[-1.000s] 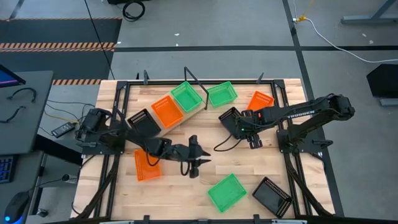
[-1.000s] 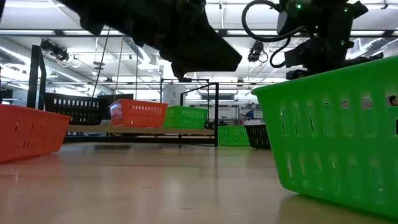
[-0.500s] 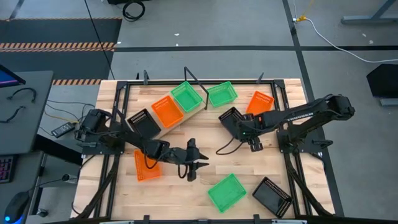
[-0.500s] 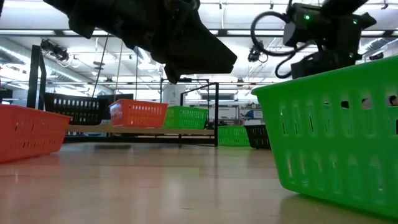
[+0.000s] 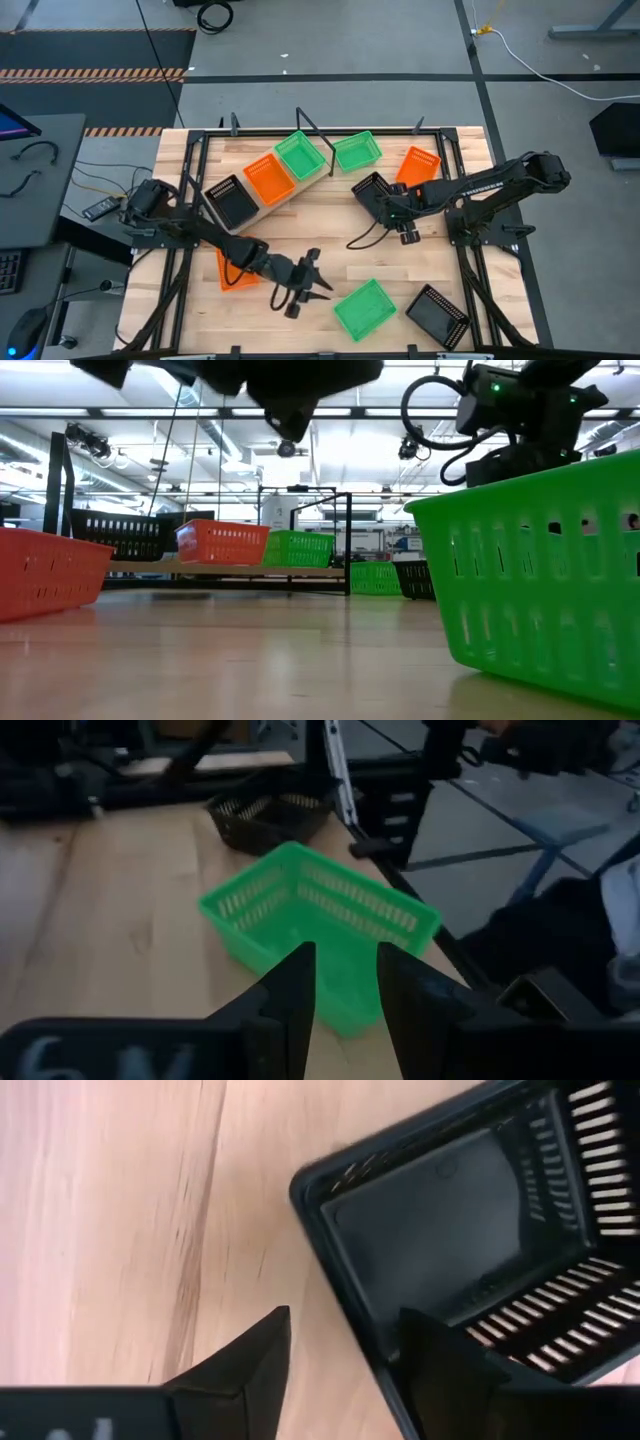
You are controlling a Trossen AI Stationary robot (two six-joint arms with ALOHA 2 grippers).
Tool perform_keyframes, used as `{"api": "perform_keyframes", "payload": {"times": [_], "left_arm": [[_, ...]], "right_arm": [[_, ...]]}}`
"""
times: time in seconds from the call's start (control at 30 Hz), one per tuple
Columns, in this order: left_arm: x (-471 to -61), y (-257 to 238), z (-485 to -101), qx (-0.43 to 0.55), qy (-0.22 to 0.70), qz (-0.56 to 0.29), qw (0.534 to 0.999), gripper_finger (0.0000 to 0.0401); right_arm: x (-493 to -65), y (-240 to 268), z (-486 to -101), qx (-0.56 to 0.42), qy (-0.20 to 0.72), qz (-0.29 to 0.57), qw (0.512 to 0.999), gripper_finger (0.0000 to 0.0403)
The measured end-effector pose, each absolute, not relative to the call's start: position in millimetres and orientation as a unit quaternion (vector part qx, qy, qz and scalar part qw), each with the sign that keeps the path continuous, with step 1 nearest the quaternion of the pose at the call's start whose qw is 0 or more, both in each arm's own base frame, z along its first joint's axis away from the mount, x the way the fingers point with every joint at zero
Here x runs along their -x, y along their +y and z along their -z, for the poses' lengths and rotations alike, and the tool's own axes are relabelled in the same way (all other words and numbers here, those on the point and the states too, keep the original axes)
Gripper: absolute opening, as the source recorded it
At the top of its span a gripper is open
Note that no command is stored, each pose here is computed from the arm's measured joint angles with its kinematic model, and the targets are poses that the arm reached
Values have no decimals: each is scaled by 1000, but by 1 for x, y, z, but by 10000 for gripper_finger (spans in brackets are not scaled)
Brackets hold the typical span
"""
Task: Stack baskets on shelf by color
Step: Stack the top black bin on top of the black bin on the shelf
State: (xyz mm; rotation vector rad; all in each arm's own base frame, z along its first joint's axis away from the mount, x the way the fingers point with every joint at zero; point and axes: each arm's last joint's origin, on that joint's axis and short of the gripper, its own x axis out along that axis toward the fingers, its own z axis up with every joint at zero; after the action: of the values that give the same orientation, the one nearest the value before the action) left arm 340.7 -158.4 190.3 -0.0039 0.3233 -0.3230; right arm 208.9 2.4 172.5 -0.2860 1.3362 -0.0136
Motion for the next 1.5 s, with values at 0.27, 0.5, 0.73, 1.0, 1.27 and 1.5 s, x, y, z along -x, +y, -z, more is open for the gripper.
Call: {"api": "perform_keyframes", "payload": {"times": [0.27,0.5,0.73,1.0,1.27,1.5], "left_arm": [[-337,-168,-193,-8,157,138,978,117],[-335,-171,-194,-4,159,141,977,117],[-322,-170,-210,21,189,148,971,117],[-294,-149,-264,8,161,71,984,117],[-268,-129,-274,-15,219,-37,975,117],[-267,-130,-275,-1,217,-38,975,117]], "right_arm": [[-207,3,-161,118,606,-5,787,100],[-211,6,-162,139,584,-14,800,12],[-223,15,-170,178,533,-38,826,14],[-252,34,-218,210,429,-71,876,11],[-267,60,-262,254,329,-206,886,9],[-290,70,-231,244,381,-228,862,9]]}}
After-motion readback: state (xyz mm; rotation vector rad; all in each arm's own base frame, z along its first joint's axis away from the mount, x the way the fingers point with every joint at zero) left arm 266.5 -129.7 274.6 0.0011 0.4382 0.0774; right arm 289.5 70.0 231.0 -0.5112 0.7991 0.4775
